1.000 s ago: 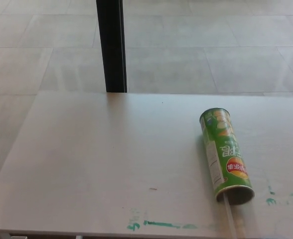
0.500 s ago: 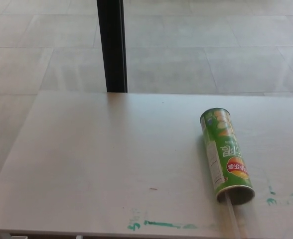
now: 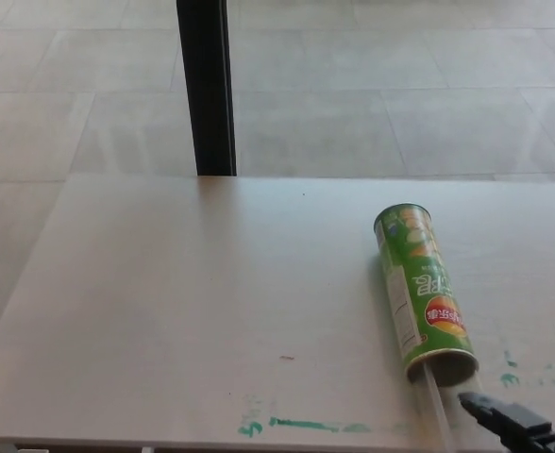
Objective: Use the finger on the right hand of the robot to pull out the chips tray kept inside a container in the middle of the desk
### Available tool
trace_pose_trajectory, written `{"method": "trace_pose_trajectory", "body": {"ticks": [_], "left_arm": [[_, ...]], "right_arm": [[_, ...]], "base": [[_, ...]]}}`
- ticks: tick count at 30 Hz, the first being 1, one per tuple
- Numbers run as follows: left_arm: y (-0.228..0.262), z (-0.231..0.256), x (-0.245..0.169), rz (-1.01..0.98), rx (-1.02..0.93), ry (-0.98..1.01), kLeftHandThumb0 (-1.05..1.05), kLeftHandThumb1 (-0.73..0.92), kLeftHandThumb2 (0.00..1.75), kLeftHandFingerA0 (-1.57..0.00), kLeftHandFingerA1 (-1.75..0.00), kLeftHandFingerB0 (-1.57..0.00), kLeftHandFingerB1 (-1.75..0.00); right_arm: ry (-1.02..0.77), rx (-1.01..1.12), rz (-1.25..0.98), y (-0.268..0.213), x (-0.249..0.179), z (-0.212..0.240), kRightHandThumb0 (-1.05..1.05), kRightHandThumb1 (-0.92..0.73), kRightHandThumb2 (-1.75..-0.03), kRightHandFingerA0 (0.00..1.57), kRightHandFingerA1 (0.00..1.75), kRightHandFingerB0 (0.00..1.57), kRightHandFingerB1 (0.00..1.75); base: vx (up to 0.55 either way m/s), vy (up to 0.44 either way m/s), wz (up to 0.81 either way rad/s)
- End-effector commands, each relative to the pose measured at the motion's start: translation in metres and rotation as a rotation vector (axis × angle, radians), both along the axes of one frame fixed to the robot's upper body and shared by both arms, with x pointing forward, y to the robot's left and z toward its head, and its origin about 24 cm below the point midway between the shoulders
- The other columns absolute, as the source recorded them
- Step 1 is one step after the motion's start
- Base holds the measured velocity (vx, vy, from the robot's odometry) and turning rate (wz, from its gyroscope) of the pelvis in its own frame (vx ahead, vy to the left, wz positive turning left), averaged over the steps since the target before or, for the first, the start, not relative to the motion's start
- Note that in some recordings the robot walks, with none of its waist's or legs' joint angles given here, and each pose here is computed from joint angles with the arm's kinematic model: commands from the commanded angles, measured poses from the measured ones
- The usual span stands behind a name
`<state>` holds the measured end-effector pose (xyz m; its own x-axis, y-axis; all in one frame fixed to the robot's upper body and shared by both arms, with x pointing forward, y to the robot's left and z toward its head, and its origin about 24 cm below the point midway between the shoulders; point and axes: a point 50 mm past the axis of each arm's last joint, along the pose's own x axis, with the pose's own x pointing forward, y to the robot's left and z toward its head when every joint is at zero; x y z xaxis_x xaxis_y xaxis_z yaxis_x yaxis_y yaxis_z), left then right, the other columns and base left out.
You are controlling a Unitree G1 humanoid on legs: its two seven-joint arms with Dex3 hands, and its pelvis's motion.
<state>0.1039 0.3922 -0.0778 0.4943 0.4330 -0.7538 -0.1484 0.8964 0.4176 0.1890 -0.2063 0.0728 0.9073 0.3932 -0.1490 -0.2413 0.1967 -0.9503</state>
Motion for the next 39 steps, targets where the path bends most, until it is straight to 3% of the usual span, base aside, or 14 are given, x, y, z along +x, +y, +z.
{"method": "trace_pose_trajectory", "body": {"ticks": [1, 7, 8, 12, 21, 22, 25, 26, 31, 32, 33, 35, 36, 39], "left_arm": [[0.004, 0.003, -0.003, 0.003, 0.022, -0.002, -0.49, 0.68, 0.6, -0.58, -0.73, -0.57, -0.55], [0.003, 0.001, -0.004, 0.002, 0.021, 0.004, -0.49, 0.71, 0.61, -0.55, -0.69, -0.54, -0.52], [0.003, 0.002, -0.004, 0.004, 0.023, 0.005, -0.49, 0.71, 0.61, -0.55, -0.68, -0.54, -0.51], [0.003, 0.001, -0.003, 0.012, 0.022, 0.002, -0.49, 0.69, 0.6, -0.58, -0.71, -0.57, -0.53], [0.003, 0.001, -0.003, 0.013, 0.024, 0.009, -0.48, 0.68, 0.6, -0.6, -0.72, -0.57, -0.52], [0.003, 0.001, -0.004, 0.017, 0.021, 0.011, -0.48, 0.68, 0.6, -0.59, -0.71, -0.58, -0.53], [0.004, 0.001, -0.003, 0.015, 0.02, 0.013, -0.49, 0.7, 0.61, -0.55, -0.68, -0.54, -0.51], [0.004, 0.001, -0.004, 0.015, 0.018, 0.011, -0.49, 0.71, 0.61, -0.54, -0.69, -0.54, -0.52], [0.004, 0.002, -0.004, 0.0, 0.022, 0.008, -0.49, 0.69, 0.61, -0.56, -0.69, -0.58, -0.54], [0.004, 0.001, -0.004, 0.005, 0.021, 0.009, -0.48, 0.69, 0.61, -0.56, -0.69, -0.57, -0.53], [0.003, 0.0, -0.005, 0.013, 0.016, 0.009, -0.48, 0.69, 0.61, -0.56, -0.67, -0.56, -0.52], [0.003, 0.001, -0.005, 0.015, 0.019, 0.007, -0.48, 0.71, 0.61, -0.55, -0.69, -0.53, -0.51], [0.003, 0.001, -0.004, 0.018, 0.017, 0.002, -0.48, 0.71, 0.61, -0.55, -0.68, -0.52, -0.5], [0.001, -0.001, -0.005, 0.008, 0.023, 0.008, -0.5, 0.71, 0.61, -0.56, -0.68, -0.55, -0.51]], "right_arm": [[-0.103, 0.067, -0.038, 0.002, 0.005, 0.017, -0.23, -0.48, -0.71, 0.95, 1.09, 0.0, 0.0], [-0.096, 0.074, -0.059, 0.0, -0.002, 0.026, -0.23, -0.47, -0.7, 0.95, 1.06, 0.0, 0.0], [-0.097, 0.072, -0.065, -0.002, -0.004, 0.026, -0.18, -0.53, -0.56, 0.96, 1.1, 0.0, 0.1], [-0.077, 0.082, -0.118, -0.021, -0.011, 0.029, -0.17, -0.5, -0.72, 0.97, 1.13, 0.0, 0.0], [-0.109, 0.106, -0.463, -0.102, -0.031, 0.047, -0.09, -0.46, -0.73, 0.92, 1.11, 0.0, 0.15], [-0.106, 0.097, -0.496, -0.111, -0.035, 0.048, -0.07, -0.53, -0.57, 0.91, 1.16, 0.0, 0.22], [-0.082, 0.114, -0.587, -0.136, -0.05, 0.047, -0.07, -0.55, -0.56, 0.84, 1.17, 0.0, 0.22], [-0.09, 0.118, -0.621, -0.143, -0.054, 0.046, -0.09, -0.46, -0.72, 0.88, 1.11, 0.06, 0.14], [-0.156, 0.196, -0.821, -0.177, -0.078, 0.044, -0.1, -0.45, -0.75, 0.88, 1.08, 0.04, 0.16], [-0.173, 0.199, -0.856, -0.182, -0.082, 0.042, -0.1, -0.55, -0.57, 0.86, 1.09, 0.0, 0.25], [-0.184, 0.215, -0.905, -0.19, -0.088, 0.038, -0.12, -0.45, -0.75, 0.9, 1.03, 0.02, 0.19], [-0.208, 0.291, -1.051, -0.203, -0.103, 0.019, -0.12, -0.45, -0.72, 0.94, 1.0, 0.04, 0.19], [-0.219, 0.308, -1.087, -0.206, -0.107, 0.013, -0.11, -0.58, -0.57, 0.93, 1.04, 0.0, 0.3], [-0.23, 0.36, -1.227, -0.219, -0.119, -0.009, -0.19, -0.59, -0.57, 0.96, 0.95, 0.01, 0.3]], "base": [[0.0, 0.0, 0.0], [0.0, 0.0, 0.0], [0.0, 0.0, 0.0], [0.0, 0.0, 0.0], [0.0, 0.0, 0.0], [0.0, 0.0, 0.0], [0.0, 0.0, 0.0], [0.0, 0.0, 0.0], [0.0, 0.0, 0.0], [0.0, 0.0, 0.0], [0.0, 0.0, 0.0], [0.0, 0.0, 0.0], [0.0, 0.0, 0.0], [0.0, 0.0, 0.0]]}}
